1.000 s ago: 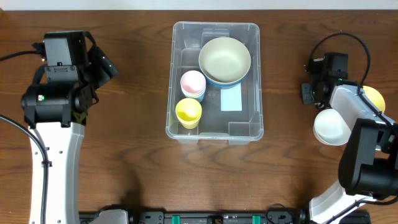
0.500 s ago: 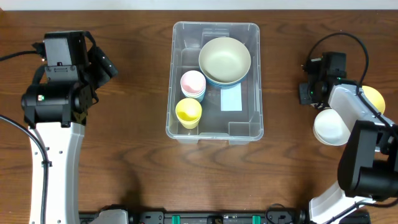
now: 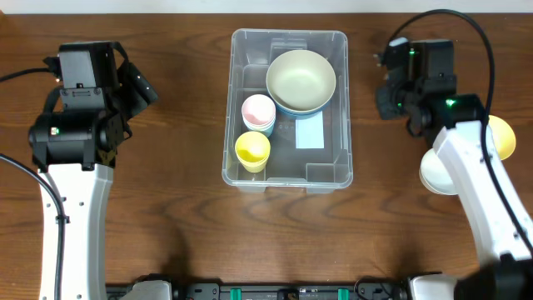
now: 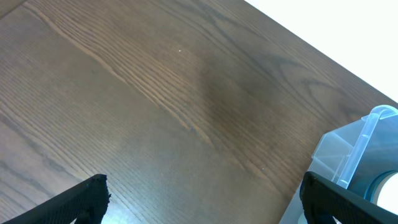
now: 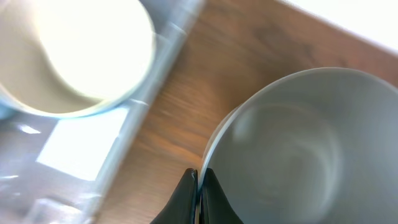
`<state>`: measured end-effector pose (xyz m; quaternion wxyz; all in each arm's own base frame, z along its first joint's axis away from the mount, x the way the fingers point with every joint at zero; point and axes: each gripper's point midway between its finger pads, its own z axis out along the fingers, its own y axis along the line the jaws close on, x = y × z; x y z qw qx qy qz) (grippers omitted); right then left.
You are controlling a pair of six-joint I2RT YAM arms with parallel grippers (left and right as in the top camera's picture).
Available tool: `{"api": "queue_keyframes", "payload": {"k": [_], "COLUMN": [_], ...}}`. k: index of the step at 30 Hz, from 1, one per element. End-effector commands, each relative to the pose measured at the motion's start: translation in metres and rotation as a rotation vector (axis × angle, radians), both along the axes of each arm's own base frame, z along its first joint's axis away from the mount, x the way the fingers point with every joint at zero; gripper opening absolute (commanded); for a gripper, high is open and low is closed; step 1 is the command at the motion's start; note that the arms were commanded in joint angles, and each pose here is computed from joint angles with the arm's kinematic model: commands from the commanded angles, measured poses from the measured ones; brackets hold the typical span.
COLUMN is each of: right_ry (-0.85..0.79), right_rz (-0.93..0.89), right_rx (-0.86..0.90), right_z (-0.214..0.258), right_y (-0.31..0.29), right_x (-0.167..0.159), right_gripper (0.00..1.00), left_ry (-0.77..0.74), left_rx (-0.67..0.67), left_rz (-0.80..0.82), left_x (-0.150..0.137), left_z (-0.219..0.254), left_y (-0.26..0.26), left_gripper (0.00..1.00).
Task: Pack container
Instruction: 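Carry the light blue bowl left and set it in the bin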
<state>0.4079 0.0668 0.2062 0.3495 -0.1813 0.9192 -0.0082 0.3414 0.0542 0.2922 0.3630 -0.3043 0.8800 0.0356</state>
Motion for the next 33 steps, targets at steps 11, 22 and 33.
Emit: {"api": "queue_keyframes", "payload": {"k": [11,22,33], "right_ry": [-0.003,0.221,0.401], "right_rz": [0.447,0.569,0.557], "right_rx": [-0.097,-0.201,-0.283], "right_z": [0.035,-0.027,-0.088], "right_y": [0.140,0.173,0.174], "right_x": [-0.093,-0.133,-0.133], "right_gripper": [0.01,0.01,0.01], "left_ry": [-0.005,-0.005,-0.005], "left_rx": [0.011,0.011,0.011], "left_rz": [0.015,0.015,0.015], "left_x": [0.001,0.001,0.001], "left_z": [0.003,0.003,0.003], "left_y": [0.004,0.004,0.004], "left_gripper": [0.98,0.98,0.98]}}
